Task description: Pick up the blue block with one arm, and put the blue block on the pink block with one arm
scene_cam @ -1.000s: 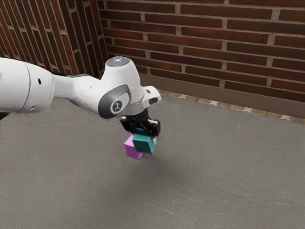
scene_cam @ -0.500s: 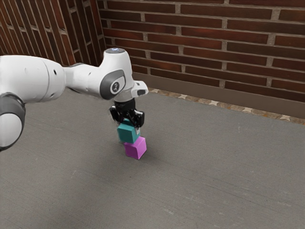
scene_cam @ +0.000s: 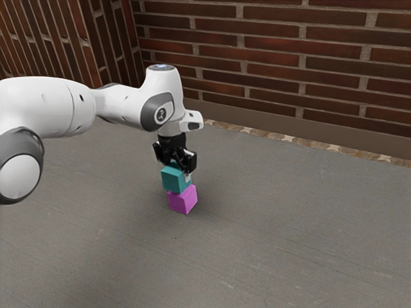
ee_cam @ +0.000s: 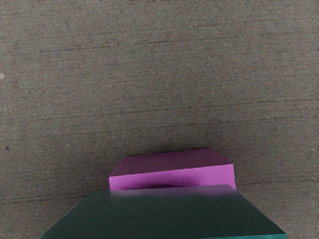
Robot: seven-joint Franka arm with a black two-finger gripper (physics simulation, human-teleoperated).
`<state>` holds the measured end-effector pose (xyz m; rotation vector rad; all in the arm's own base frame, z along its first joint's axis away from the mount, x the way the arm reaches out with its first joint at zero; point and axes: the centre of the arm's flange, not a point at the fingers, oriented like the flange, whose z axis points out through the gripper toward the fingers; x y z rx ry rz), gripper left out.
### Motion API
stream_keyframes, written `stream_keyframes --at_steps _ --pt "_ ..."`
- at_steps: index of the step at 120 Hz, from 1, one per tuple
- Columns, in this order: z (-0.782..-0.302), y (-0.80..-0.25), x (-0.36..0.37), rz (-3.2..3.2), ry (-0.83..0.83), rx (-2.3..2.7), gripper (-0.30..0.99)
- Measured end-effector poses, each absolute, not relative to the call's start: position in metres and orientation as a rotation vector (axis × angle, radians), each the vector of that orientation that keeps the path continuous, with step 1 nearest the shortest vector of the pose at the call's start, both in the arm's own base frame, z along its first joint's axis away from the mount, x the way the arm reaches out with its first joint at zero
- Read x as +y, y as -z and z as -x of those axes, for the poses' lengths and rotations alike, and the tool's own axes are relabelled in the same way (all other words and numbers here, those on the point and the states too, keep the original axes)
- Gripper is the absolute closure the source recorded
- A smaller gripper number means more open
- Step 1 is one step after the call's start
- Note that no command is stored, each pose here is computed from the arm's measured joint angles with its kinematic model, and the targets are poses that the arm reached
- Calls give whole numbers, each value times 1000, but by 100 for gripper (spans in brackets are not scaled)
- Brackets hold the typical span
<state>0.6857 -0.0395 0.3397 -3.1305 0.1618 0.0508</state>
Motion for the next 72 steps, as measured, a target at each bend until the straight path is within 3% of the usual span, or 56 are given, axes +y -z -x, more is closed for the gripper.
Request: stream_keyframes --at_steps 44,72 --pt "-688 -337 -46 3130 -54 257 29" --pt "-687 -337 -47 3144 -57 281 12"
